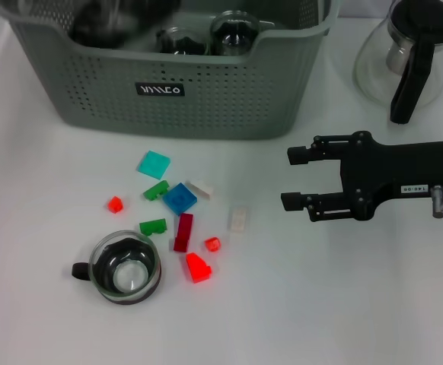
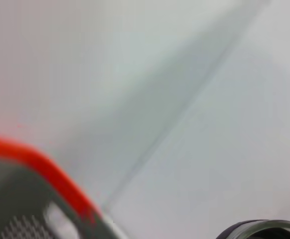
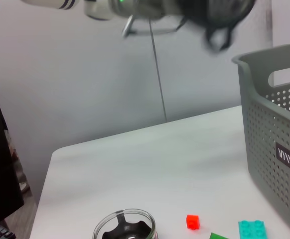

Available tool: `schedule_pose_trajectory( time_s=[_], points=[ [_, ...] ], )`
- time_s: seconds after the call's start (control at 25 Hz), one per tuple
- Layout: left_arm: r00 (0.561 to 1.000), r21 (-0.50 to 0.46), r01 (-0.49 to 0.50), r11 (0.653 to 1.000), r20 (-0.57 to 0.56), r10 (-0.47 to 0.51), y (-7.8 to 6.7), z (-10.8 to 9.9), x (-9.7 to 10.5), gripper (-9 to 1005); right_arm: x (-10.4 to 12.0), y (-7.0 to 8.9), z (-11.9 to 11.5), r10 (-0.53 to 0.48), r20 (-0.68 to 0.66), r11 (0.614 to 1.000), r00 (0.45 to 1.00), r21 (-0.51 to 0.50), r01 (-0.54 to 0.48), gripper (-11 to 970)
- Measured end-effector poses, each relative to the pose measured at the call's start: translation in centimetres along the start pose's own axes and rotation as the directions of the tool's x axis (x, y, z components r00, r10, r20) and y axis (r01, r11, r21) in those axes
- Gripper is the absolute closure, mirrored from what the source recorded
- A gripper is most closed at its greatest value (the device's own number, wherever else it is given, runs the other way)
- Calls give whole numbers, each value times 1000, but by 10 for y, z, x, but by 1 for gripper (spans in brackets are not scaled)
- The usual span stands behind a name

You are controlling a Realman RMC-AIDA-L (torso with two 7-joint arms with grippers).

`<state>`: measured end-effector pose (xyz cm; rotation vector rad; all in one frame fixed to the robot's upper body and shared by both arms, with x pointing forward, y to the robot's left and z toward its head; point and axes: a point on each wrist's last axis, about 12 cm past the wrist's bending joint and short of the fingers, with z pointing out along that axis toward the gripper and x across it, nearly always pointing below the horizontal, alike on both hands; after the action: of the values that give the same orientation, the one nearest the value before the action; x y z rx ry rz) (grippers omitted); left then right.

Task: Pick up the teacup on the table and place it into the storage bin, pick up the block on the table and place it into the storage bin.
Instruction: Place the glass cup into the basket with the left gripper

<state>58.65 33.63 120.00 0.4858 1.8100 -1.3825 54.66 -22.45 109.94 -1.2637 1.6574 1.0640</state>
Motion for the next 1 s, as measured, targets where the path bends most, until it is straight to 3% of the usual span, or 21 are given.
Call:
schedule_pose_trajectory(
  time_s=[0.12,0.2,0.24,0.28,0.36,0.48,0.72,0.76,0.8,1.0],
  points=[
    [998,-55,25,998,61,-22,3,16,-33,941,0,0,0,-1,0,1000,1000,-1,1,199],
    [999,-115,7,993,36,-3,4,28,-53,941,0,0,1,10,-4,1000,1000,-4,-10,199],
    [999,-115,7,993,36,-3,4,28,-53,940,0,0,1,10,-4,1000,1000,-4,-10,199],
    [997,-202,-55,978,-60,44,3,49,-75,940,0,0,1,18,-6,1000,1000,-7,-18,199],
    [987,-275,-116,954,-141,79,1,64,-87,940,0,0,1,21,-7,1000,1000,-8,-21,199],
    [952,-385,-234,893,-275,131,-3,91,-102,939,0,1,2,22,-7,1000,1000,-11,-22,199],
    [848,-525,-448,723,-506,159,3,132,-96,938,-1,1,4,20,-3,1000,1000,-14,-20,199],
    [807,-552,-517,654,-569,157,9,142,-86,937,-2,1,4,20,-2,1000,1000,-14,-20,199],
    [790,-559,-544,626,-593,156,12,146,-82,937,-2,1,4,21,-2,1000,1000,-14,-21,199],
    [697,-530,-658,535,-698,166,19,168,-62,936,-2,0,4,21,2,1000,1000,-11,-21,198]
  ],
)
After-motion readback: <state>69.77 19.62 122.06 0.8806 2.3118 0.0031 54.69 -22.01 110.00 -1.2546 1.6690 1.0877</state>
